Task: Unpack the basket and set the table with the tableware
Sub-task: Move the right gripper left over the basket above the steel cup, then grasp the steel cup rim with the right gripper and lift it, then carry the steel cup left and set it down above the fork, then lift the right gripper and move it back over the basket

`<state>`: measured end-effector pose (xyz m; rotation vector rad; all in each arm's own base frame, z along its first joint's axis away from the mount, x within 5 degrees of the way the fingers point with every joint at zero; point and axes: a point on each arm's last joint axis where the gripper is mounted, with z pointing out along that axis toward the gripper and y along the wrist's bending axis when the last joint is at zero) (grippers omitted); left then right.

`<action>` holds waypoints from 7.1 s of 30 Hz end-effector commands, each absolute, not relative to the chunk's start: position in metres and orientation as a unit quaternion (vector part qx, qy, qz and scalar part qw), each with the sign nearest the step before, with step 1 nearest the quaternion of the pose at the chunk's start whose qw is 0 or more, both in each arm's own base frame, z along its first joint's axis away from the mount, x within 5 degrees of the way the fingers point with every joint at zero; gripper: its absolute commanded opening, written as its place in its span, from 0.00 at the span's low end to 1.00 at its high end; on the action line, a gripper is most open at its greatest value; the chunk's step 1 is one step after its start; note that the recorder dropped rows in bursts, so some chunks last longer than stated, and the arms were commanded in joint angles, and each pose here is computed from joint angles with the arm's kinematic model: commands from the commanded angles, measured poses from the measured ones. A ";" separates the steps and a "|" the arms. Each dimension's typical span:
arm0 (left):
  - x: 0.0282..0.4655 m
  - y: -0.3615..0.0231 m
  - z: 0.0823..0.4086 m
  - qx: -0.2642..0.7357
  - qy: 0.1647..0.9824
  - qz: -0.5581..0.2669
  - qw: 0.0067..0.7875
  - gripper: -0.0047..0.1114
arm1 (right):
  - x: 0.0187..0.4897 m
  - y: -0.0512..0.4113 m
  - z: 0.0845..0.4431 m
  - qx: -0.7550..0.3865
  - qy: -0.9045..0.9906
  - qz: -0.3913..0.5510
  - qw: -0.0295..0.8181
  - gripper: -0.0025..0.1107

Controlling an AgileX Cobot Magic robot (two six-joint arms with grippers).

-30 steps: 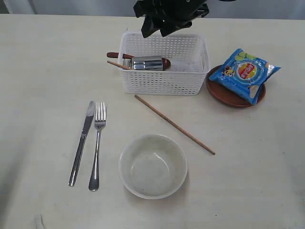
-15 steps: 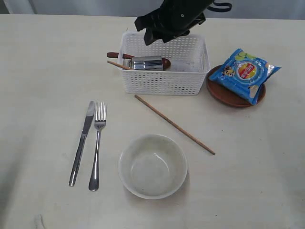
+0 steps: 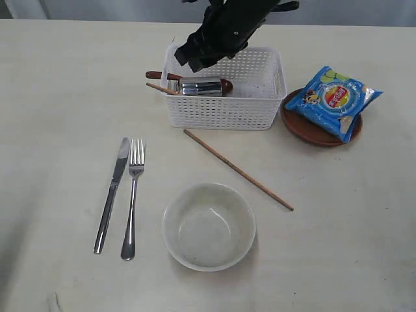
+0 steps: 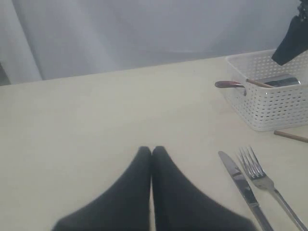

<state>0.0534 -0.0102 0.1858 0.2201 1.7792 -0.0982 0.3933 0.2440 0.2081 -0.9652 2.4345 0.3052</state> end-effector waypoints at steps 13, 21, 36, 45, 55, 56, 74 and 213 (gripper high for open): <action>0.053 -0.010 0.186 0.095 0.772 -0.042 0.627 0.04 | 0.392 0.240 0.206 -0.384 0.890 0.080 0.232 0.47; 0.053 -0.010 0.186 0.095 0.772 -0.042 0.627 0.04 | 0.393 0.245 0.208 -0.343 0.901 0.094 0.249 0.67; 0.053 -0.010 0.186 0.095 0.772 -0.042 0.627 0.04 | 0.402 0.220 0.206 -0.154 0.959 0.129 0.202 0.65; 0.053 -0.010 0.186 0.095 0.772 -0.042 0.627 0.04 | 0.405 0.228 0.168 -0.106 0.967 0.181 0.143 0.65; 0.053 -0.010 0.186 0.095 0.772 -0.042 0.627 0.04 | 0.407 0.236 0.169 -0.109 0.955 0.225 0.157 0.30; 0.053 -0.010 0.186 0.095 0.772 -0.042 0.627 0.04 | 0.407 0.236 0.169 -0.109 0.956 0.225 0.157 0.22; 0.053 -0.010 0.186 0.095 0.772 -0.042 0.627 0.04 | 0.407 0.234 0.188 -0.113 0.950 0.226 0.185 0.02; 0.053 -0.010 0.186 0.093 0.772 -0.046 0.627 0.04 | 0.344 0.306 0.296 -0.314 0.916 -0.060 0.241 0.02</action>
